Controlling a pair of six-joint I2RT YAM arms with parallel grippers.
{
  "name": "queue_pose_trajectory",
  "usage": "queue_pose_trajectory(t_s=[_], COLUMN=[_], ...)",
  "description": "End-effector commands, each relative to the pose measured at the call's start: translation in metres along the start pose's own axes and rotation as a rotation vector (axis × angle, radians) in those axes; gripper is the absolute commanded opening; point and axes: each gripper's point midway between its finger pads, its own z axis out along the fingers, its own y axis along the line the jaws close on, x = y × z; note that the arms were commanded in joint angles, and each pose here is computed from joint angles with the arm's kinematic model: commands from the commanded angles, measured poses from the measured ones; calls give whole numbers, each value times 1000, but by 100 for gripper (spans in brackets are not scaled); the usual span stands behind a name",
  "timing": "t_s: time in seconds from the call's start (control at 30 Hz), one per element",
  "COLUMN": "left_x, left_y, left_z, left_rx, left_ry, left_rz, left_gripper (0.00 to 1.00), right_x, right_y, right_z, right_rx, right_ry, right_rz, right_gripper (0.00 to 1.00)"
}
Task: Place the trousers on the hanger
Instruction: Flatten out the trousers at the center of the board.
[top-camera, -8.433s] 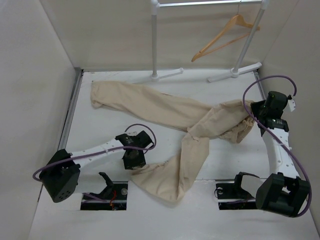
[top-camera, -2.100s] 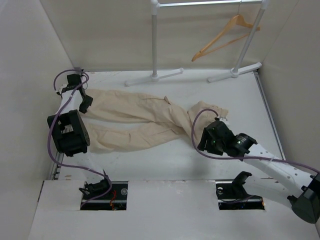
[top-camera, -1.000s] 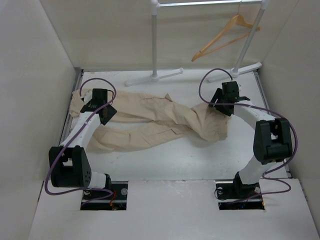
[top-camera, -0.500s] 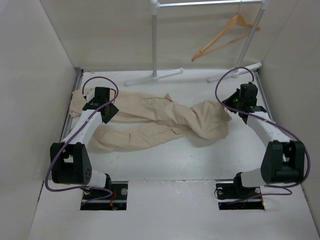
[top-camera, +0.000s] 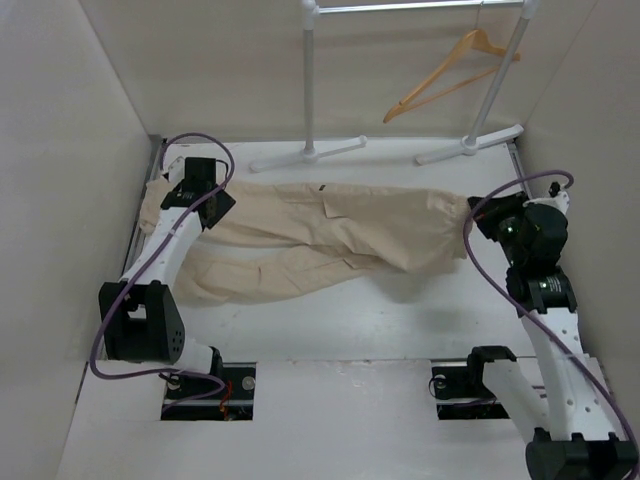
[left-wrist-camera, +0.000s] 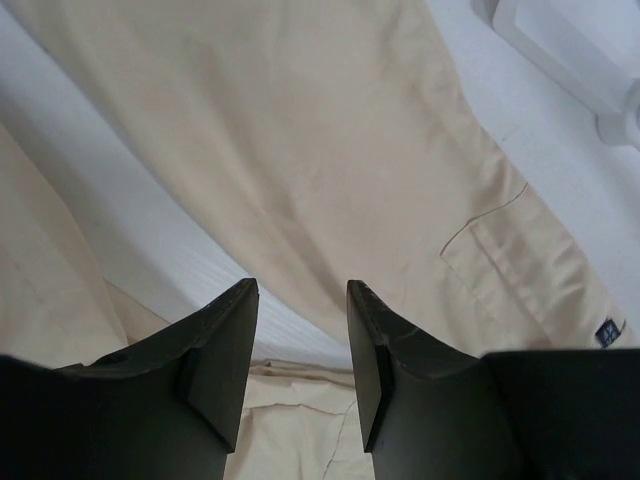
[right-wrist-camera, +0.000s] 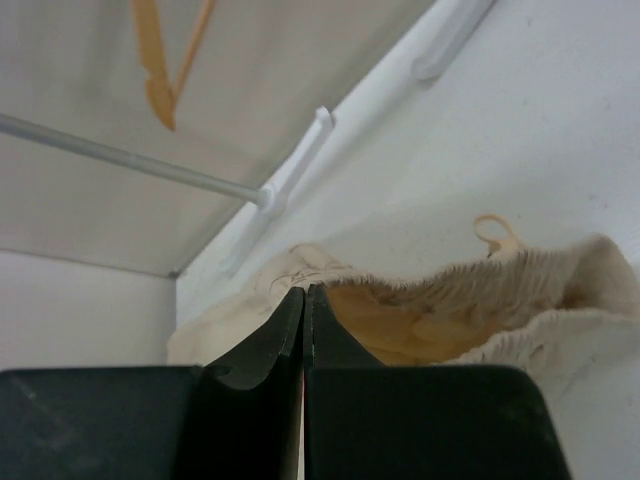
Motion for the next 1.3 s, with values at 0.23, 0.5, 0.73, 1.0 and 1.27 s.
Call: queue_pose_trajectory(t_s=[0.23, 0.5, 0.73, 1.0, 1.27], left_x=[-51, -25, 41, 106, 123], left_y=[-52, -43, 0, -25, -15], left_z=[-10, -28, -36, -45, -47], left_rx=[53, 60, 37, 110, 118], left_ry=[-141, -126, -32, 62, 92], left_rz=[18, 70, 116, 242, 246], left_gripper=[36, 37, 37, 37, 37], right_x=[-66, -65, 19, 82, 84], right_y=[-6, -43, -140, -209, -230], right_z=[145, 195, 92, 51, 78], right_rx=[211, 329, 573, 677, 720], right_ry=[-184, -130, 47, 208, 225], right_rz=[25, 39, -36, 3, 33], right_gripper=[0, 63, 15, 58, 58])
